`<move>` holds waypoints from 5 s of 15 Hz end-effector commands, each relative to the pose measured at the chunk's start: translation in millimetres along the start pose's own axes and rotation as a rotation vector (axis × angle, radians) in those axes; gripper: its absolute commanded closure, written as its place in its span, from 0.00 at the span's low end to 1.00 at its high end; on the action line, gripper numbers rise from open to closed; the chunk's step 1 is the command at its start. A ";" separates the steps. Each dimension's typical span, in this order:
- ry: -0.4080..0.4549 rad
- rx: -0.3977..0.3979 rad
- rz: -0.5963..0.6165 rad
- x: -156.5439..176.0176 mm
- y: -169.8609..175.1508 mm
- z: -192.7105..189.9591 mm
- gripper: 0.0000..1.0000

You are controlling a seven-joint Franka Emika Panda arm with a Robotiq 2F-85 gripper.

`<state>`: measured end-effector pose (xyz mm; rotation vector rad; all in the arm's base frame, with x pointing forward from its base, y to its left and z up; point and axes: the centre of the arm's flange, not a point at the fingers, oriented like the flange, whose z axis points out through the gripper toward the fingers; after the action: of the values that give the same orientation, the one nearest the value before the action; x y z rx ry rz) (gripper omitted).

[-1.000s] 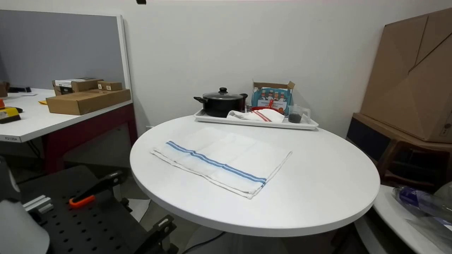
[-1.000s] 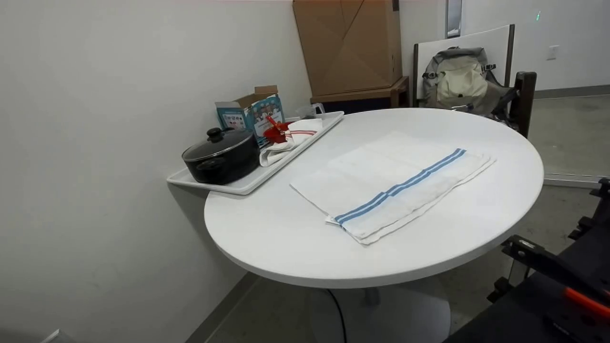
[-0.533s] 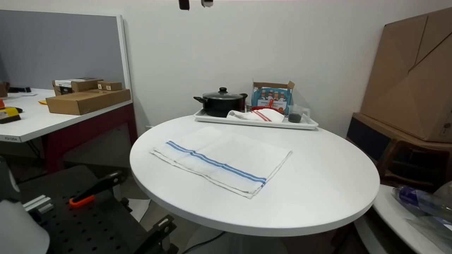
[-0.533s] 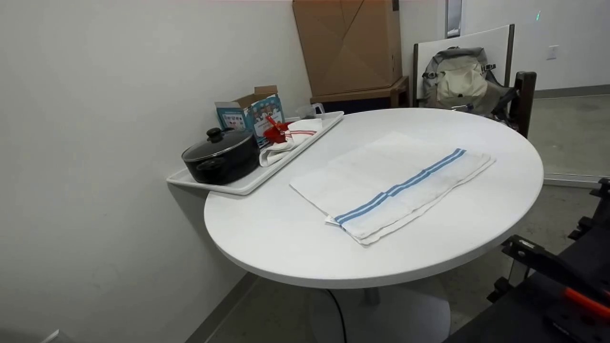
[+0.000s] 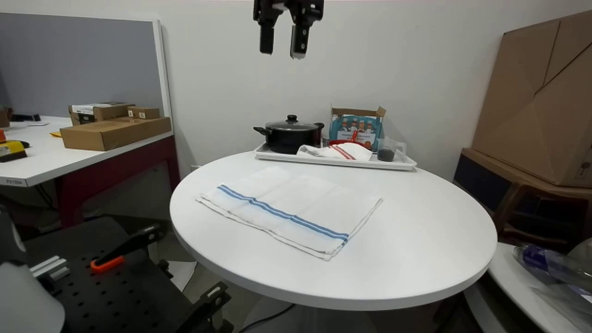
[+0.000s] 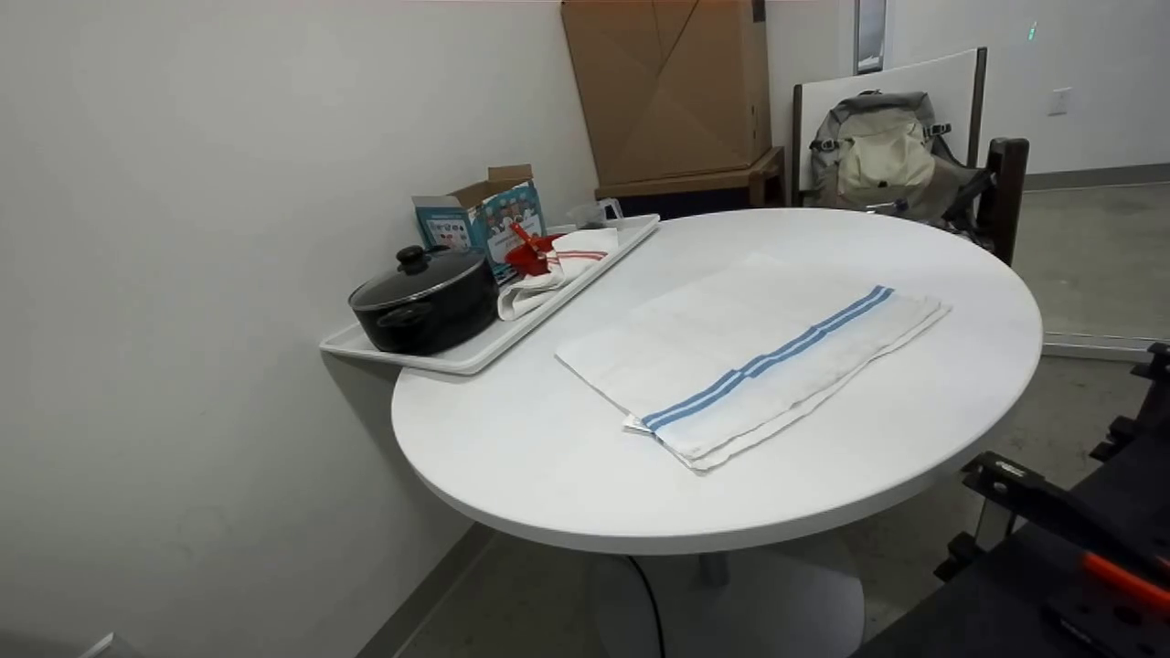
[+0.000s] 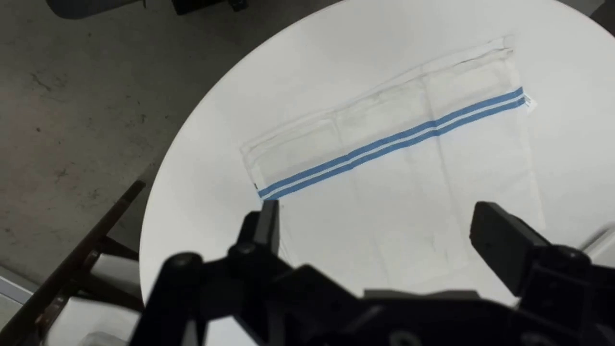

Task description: Fold the towel on the table

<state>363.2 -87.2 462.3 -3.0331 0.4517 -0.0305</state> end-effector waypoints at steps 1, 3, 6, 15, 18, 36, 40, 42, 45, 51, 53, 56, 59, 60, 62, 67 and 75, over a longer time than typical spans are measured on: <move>-0.030 -0.042 0.035 30.4 13.1 19.9 0.00; -0.006 -0.080 0.084 36.6 25.9 29.7 0.00; 0.024 -0.125 0.144 45.3 49.3 45.1 0.00; 0.037 -0.138 0.184 67.8 64.2 94.7 0.00; 0.054 -0.145 0.194 73.5 64.8 110.1 0.00; 0.017 -0.141 0.191 108.1 94.4 221.9 0.00; -0.019 -0.134 0.218 104.6 94.1 245.6 0.00; -0.038 -0.117 0.252 100.6 94.3 255.8 0.00; -0.045 -0.107 0.295 97.0 98.6 264.6 0.00; -0.046 -0.110 0.315 98.5 103.0 284.2 0.00; -0.052 -0.115 0.304 98.1 99.5 291.8 0.00; -0.060 -0.120 0.294 98.0 94.5 301.5 0.00; -0.080 -0.131 0.297 98.3 90.6 310.8 0.00; -0.087 -0.129 0.299 97.5 89.6 313.4 0.00; -0.096 -0.129 0.299 97.0 88.3 319.6 0.00; -0.107 -0.137 0.286 94.7 85.7 327.9 0.40; -0.100 -0.135 0.264 97.0 79.5 328.8 0.98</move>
<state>440.2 -169.3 135.2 -3.0585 0.8706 0.1976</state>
